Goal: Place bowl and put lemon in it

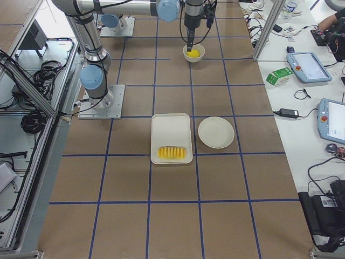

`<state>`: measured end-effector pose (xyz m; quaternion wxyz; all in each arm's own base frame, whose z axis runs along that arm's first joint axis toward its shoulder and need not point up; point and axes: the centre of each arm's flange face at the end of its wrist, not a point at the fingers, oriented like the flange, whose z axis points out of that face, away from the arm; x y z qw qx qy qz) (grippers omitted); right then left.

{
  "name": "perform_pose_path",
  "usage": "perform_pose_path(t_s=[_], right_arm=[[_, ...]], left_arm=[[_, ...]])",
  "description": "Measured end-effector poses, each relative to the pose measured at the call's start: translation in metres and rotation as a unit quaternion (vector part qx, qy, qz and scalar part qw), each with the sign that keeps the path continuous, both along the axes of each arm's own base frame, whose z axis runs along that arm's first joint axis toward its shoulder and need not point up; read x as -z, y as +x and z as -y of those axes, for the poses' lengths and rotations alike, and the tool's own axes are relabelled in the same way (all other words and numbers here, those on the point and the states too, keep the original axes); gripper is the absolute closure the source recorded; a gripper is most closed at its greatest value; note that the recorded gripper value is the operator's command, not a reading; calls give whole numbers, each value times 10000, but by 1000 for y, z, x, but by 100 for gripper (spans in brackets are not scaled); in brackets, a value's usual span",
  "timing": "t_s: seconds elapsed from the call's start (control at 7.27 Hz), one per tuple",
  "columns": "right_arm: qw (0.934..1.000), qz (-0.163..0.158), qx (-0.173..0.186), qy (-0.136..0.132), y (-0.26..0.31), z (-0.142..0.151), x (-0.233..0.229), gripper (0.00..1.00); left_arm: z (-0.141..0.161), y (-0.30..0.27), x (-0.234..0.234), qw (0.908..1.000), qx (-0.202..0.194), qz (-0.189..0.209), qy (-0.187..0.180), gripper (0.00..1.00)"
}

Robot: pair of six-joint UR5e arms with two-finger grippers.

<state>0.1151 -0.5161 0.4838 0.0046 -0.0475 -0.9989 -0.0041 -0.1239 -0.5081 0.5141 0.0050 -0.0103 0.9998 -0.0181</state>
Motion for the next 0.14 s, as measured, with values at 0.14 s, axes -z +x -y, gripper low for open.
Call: perform_pose_path(t_s=[0.14], right_arm=[[10000, -14, -32, 6, 3, -1, 0, 0]], left_arm=[[0, 0, 0, 10000, 0, 0, 1, 0]])
